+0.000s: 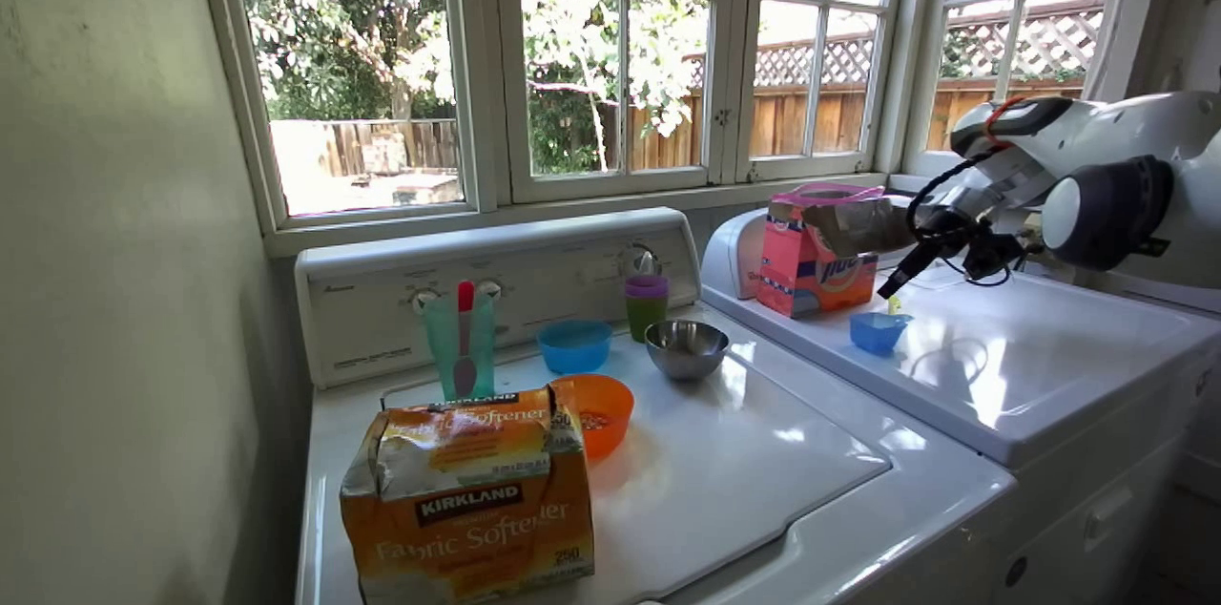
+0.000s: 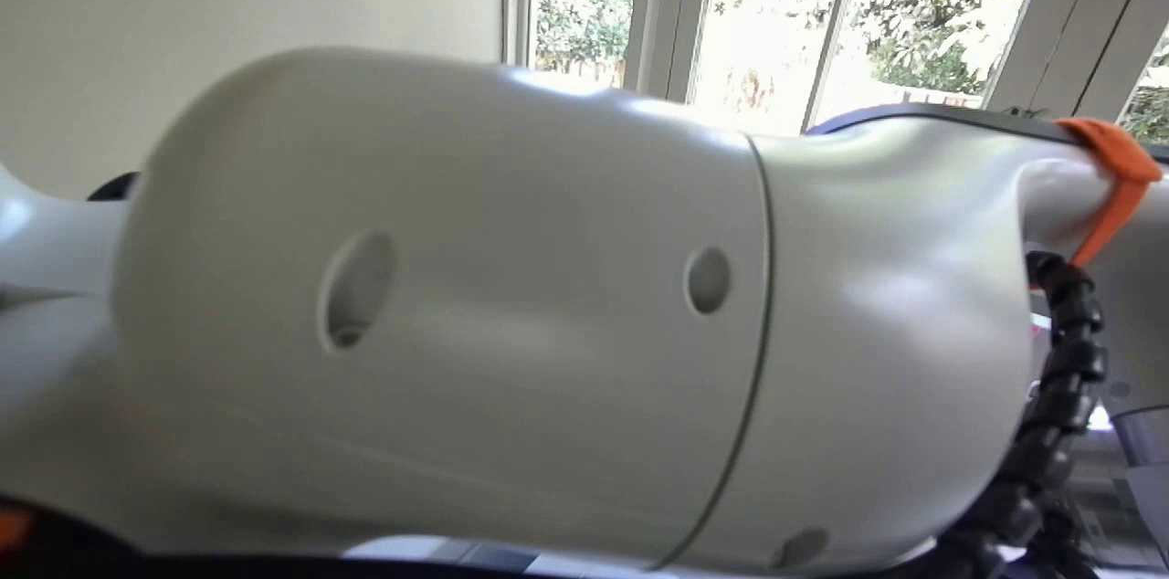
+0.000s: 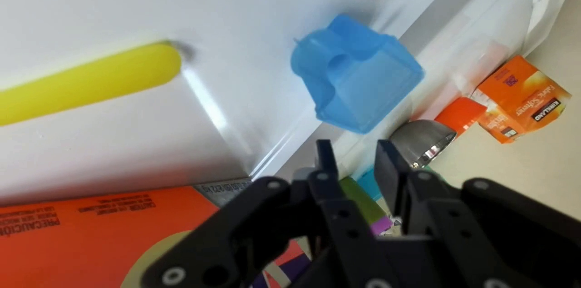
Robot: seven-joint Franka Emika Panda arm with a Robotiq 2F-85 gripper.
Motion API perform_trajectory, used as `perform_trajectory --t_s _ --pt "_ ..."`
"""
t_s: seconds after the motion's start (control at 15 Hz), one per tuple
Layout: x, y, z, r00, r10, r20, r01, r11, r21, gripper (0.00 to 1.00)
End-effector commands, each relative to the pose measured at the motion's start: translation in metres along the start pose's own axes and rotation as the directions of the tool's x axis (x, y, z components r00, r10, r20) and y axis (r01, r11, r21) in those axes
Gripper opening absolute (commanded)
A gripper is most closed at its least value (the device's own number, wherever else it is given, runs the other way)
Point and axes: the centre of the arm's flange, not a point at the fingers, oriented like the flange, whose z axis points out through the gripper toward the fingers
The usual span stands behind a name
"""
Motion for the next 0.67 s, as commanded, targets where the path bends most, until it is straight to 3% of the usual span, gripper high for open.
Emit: perform_trajectory --t_s 0.0,0.33,0.6 --pt "0.007 0.045 -0.028 1.000 -0.003 0.020 0.003 1.000 -0.020 0.62" --pt "0.011 0.028 -0.047 0.999 0.051 0.018 -0.048 0.990 -0.135 0.98" --pt "0.020 -0.005 -0.068 0.986 0.169 0.002 -0.165 0.963 -0.212 1.00"
